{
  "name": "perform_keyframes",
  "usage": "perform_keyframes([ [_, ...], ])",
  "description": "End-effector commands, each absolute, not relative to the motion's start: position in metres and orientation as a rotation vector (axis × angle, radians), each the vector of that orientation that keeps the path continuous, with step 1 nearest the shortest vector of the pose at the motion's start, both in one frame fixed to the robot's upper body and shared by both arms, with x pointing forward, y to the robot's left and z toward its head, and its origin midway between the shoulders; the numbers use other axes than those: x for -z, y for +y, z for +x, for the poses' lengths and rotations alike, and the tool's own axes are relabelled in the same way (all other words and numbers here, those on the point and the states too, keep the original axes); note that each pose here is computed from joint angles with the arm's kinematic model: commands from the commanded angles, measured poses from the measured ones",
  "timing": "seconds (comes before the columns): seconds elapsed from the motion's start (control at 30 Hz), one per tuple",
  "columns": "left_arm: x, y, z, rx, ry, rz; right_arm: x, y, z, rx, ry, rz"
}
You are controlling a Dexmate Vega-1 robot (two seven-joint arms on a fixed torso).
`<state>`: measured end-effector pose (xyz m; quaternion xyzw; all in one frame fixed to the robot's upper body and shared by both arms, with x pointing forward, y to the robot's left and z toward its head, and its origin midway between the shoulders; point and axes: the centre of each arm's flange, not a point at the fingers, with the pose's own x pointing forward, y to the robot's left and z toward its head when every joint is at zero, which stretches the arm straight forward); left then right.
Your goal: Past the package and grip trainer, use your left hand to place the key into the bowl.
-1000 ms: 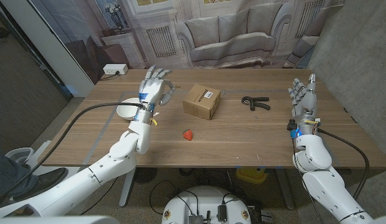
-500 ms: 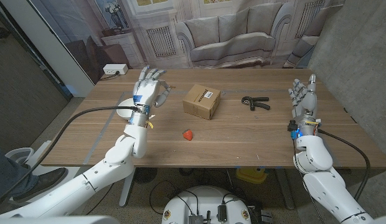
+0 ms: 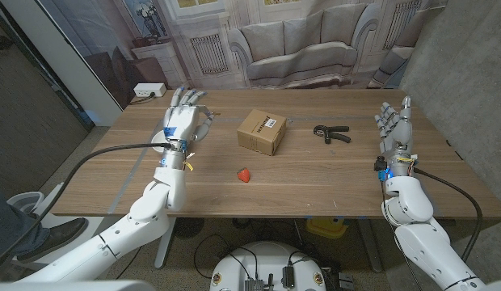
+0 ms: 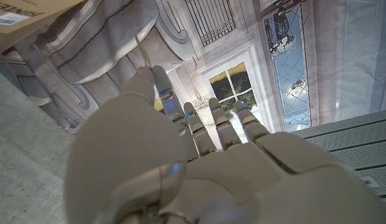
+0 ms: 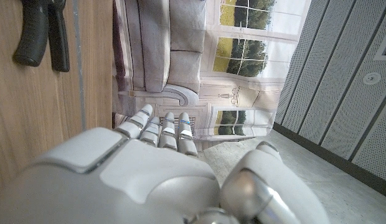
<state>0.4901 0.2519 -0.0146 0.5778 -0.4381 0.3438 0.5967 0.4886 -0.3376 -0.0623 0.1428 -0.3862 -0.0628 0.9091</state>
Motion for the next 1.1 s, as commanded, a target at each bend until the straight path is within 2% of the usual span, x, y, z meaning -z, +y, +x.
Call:
perform_keyframes([
  [0.03, 0.019, 0.268, 0.474, -0.857, -0.989, 1.332, 0.061, -0.337, 0.489, 0.127, -0.799, 0.295],
  [1.1, 0.025, 0.325, 0.464, -1.005, -0.849, 1.256, 0.059, -0.332, 0.496, 0.127, -0.782, 0.290],
])
